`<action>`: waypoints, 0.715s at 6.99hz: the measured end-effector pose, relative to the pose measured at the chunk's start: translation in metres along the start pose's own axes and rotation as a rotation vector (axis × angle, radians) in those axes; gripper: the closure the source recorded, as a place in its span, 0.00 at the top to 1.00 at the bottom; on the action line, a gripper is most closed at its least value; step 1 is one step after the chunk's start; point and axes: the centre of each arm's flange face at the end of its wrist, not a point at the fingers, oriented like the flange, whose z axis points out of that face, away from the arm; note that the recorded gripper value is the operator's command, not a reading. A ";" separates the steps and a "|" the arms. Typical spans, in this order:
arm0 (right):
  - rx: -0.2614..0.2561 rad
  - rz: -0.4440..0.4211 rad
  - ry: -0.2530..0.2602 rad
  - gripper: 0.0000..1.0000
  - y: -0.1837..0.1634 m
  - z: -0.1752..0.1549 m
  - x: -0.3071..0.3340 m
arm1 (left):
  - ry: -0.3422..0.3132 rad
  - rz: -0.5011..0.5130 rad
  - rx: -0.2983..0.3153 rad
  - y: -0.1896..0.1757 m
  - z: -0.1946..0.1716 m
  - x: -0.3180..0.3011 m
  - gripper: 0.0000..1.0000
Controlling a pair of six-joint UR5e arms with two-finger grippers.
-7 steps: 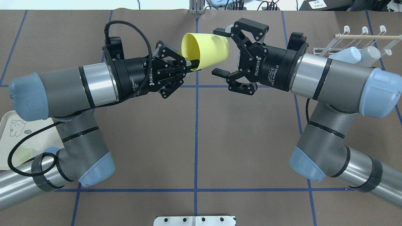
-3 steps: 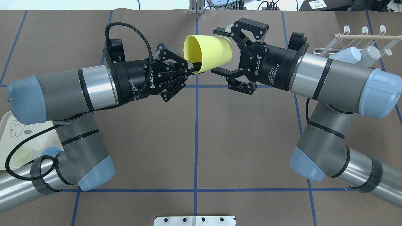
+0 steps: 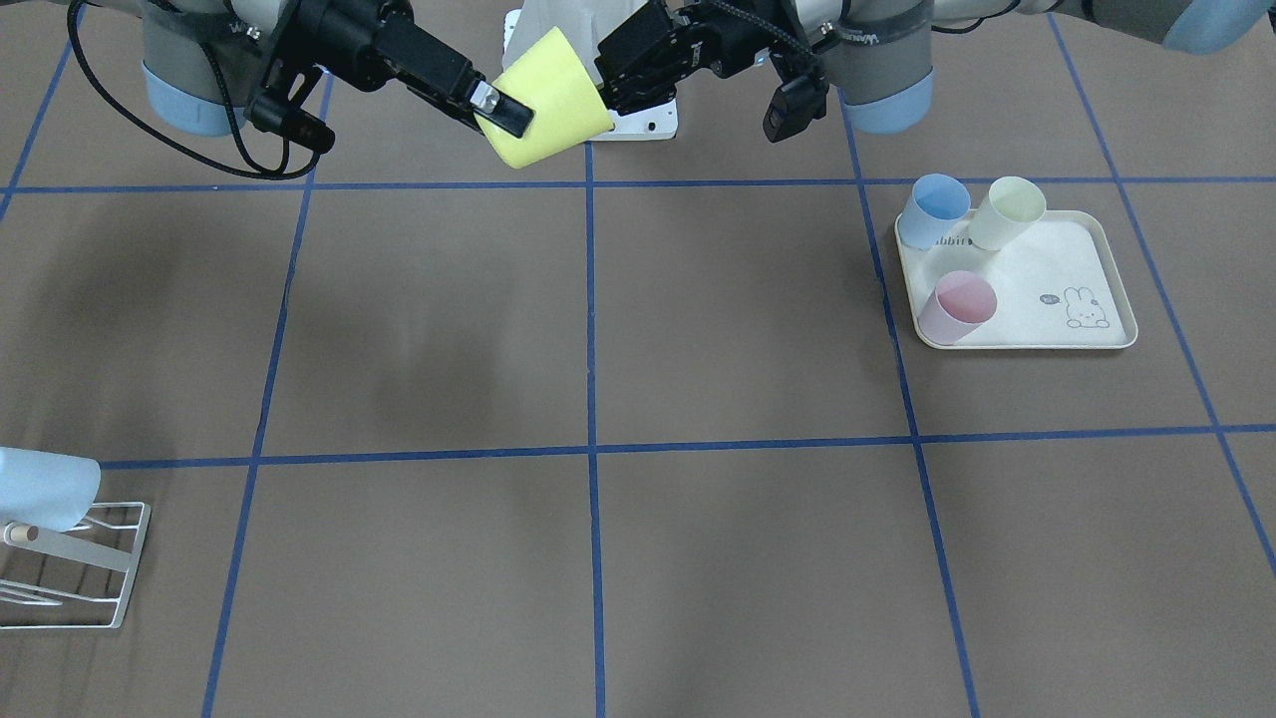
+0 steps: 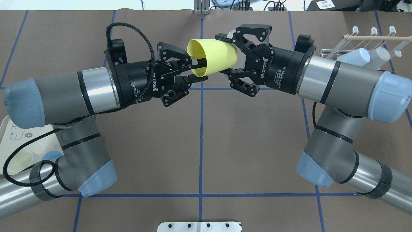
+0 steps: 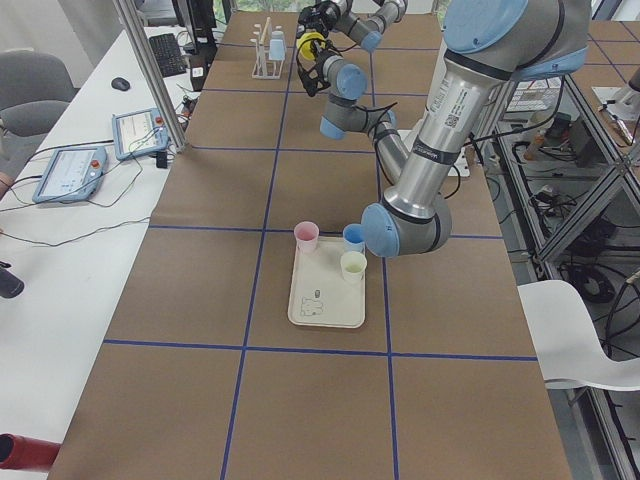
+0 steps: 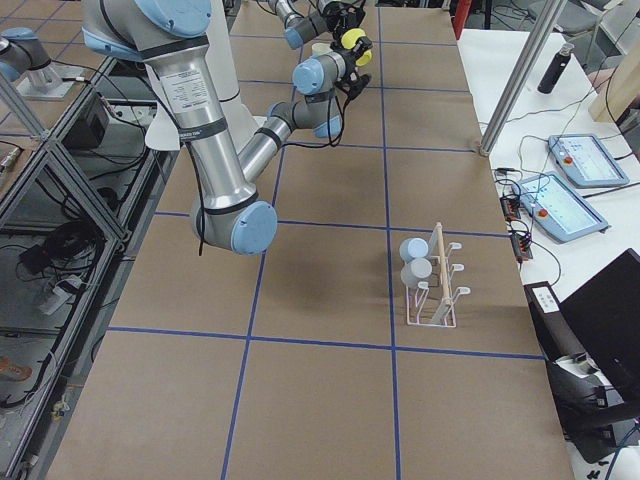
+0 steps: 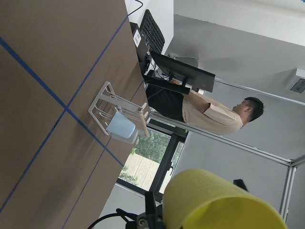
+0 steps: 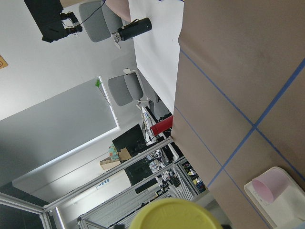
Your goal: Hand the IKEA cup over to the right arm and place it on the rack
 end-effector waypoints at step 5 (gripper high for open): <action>0.108 -0.318 0.065 0.21 -0.028 0.004 0.006 | -0.074 0.160 0.131 -0.064 -0.075 -0.006 0.99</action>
